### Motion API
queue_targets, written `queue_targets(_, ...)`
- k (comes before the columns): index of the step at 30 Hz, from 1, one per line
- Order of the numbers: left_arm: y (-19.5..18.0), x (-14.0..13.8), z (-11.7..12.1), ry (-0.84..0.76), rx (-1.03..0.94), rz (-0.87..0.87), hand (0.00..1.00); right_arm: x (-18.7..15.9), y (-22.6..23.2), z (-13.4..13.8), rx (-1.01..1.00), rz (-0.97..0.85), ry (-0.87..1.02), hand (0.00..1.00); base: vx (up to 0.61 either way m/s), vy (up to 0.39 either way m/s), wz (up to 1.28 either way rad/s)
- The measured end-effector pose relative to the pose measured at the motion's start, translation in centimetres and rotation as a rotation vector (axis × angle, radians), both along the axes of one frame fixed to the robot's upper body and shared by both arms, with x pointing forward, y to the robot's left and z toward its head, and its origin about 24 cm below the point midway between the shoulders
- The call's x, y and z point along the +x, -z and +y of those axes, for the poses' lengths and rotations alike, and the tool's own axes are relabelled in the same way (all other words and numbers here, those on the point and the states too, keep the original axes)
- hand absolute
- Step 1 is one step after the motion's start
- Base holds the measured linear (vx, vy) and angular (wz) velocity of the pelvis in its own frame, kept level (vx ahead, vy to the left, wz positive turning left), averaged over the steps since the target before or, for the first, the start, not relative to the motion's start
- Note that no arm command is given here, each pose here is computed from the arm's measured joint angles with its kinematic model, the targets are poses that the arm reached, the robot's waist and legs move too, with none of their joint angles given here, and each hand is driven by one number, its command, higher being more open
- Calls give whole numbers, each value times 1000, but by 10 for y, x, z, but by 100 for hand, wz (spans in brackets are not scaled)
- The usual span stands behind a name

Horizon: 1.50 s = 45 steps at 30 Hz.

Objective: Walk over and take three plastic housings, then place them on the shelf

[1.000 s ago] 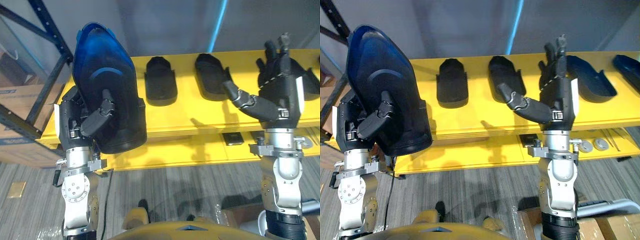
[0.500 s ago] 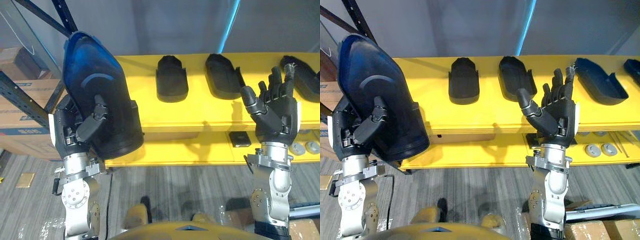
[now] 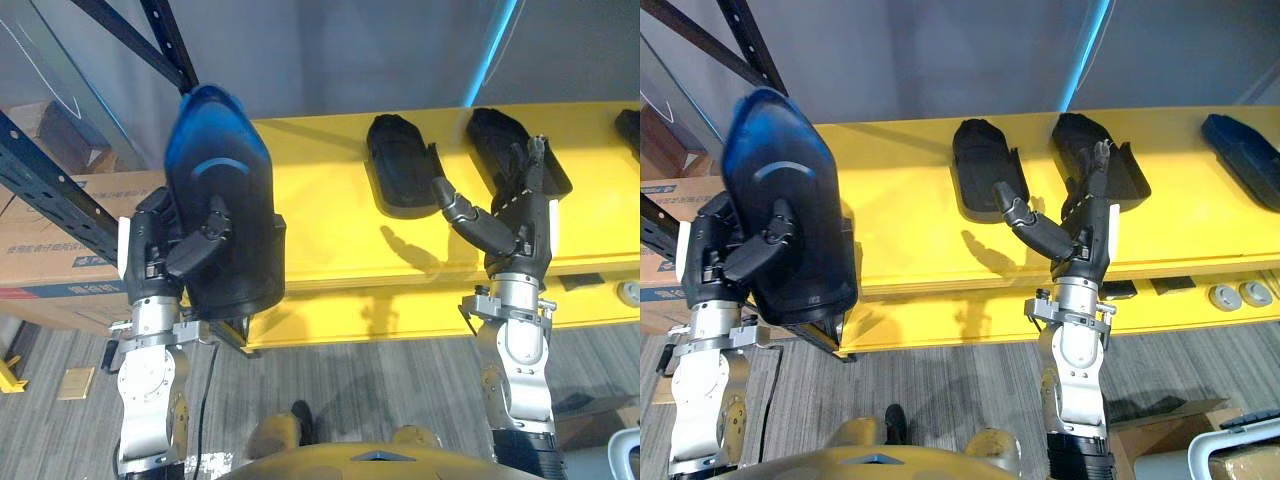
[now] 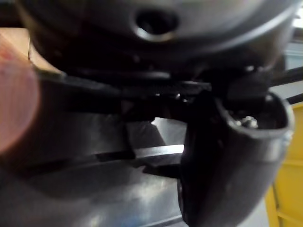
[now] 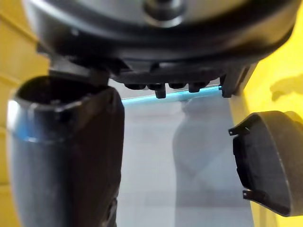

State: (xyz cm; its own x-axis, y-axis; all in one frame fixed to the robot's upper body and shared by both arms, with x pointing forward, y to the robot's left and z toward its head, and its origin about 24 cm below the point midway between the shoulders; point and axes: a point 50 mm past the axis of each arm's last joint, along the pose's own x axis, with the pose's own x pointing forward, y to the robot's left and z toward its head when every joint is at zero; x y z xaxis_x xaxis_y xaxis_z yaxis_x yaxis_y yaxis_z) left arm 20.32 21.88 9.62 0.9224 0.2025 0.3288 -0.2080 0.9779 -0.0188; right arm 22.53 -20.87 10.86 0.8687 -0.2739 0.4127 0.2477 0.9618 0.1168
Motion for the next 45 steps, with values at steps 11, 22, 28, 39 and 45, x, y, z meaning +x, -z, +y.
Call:
queue_targets(11, -4, 3, -25, 119, -35, -23, 0, -1, -14, -4, 10, -66, -63, 100, 8, -11, 0)
queue_targets(22, -12, 16, -18, 74, -43, -3, 0, -8, -45, -4, -30, -215, -240, 100, -68, 1, -1)
queue_targets(28, -7, 39, -16, 112, -71, 81, 0, -4, -44, 18, -103, -196, -409, 100, 48, 14, -3)
queue_targets(39, 4, 96, -2, 47, -229, 203, 0, 7, -30, 47, -1, -153, -643, 100, 22, 24, -14)
queue_targets(45, -8, 120, 12, -21, -349, 192, 0, 6, -26, 64, 2, -137, -709, 100, -14, 35, -27)
